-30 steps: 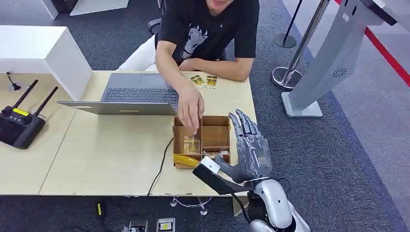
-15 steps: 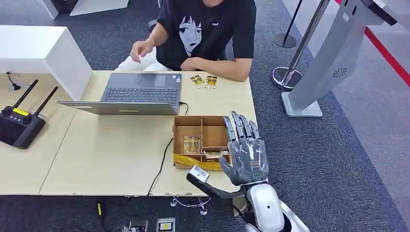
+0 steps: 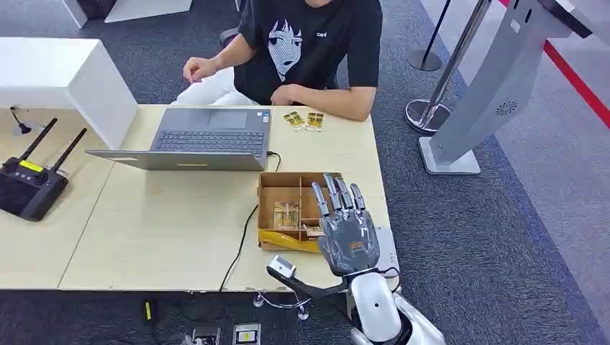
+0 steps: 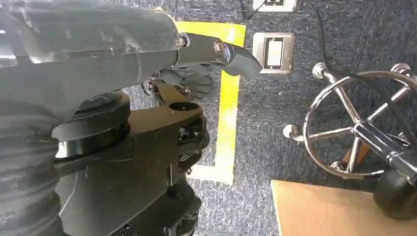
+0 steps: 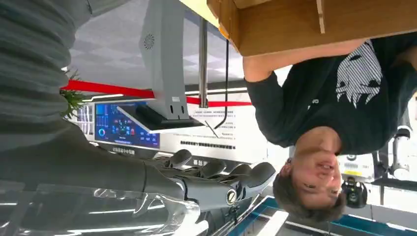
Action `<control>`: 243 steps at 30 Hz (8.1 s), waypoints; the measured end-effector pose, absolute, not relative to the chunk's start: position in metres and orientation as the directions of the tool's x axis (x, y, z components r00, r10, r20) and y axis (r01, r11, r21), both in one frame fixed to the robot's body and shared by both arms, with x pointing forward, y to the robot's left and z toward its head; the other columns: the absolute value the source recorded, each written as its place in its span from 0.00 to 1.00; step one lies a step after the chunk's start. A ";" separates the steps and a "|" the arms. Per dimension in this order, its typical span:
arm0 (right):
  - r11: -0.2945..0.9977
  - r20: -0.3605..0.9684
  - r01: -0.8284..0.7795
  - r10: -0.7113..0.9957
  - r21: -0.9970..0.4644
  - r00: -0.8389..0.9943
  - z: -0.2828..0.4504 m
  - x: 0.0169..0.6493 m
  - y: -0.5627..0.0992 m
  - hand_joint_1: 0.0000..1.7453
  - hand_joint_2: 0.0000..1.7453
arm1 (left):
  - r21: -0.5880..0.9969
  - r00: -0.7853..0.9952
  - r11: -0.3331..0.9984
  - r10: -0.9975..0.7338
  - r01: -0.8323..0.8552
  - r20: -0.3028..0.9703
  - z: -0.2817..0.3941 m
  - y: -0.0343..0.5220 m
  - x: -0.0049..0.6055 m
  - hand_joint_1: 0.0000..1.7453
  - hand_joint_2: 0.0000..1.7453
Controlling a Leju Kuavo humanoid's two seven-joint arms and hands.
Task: Pass the card to the sensor for recognition and then transmit it.
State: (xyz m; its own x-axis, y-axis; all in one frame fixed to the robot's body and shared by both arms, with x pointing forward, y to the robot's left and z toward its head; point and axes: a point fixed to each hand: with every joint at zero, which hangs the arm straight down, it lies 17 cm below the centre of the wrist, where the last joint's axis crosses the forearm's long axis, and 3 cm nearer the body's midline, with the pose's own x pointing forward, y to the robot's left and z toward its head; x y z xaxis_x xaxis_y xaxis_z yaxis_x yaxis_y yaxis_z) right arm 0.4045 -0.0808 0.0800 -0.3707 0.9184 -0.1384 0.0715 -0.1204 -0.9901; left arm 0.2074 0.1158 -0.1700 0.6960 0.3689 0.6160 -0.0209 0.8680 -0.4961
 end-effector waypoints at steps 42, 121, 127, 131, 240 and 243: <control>-0.150 -0.120 -0.060 0.932 -0.987 -0.343 0.035 0.416 -0.084 0.00 1.00 | -0.499 0.703 0.866 0.343 0.019 0.623 -0.167 0.110 0.210 0.00 1.00; -0.042 -0.024 -0.063 0.962 -0.997 -0.274 0.030 0.440 -0.101 1.00 1.00 | -0.488 0.712 0.871 0.308 0.055 0.630 -0.168 0.107 0.207 0.00 1.00; -0.028 -0.016 -0.040 0.962 -0.999 -0.272 0.039 0.443 -0.101 1.00 1.00 | -0.487 0.713 0.871 0.308 0.054 0.630 -0.168 0.107 0.207 0.00 1.00; 0.024 0.016 0.026 0.964 -0.999 -0.267 0.060 0.448 -0.101 1.00 1.00 | -0.486 0.713 0.872 0.309 0.051 0.630 -0.168 0.107 0.207 0.00 1.00; 0.911 0.260 0.397 -0.359 -0.113 0.897 -0.275 0.099 -0.322 0.00 1.00 | 0.011 0.523 0.570 0.746 -0.821 0.412 -0.264 0.313 0.118 0.00 1.00; 0.920 0.252 0.377 -0.342 -0.105 0.905 -0.276 0.092 -0.318 0.00 1.00 | 0.010 0.587 0.638 0.703 -0.770 0.402 -0.265 0.308 0.115 0.00 1.00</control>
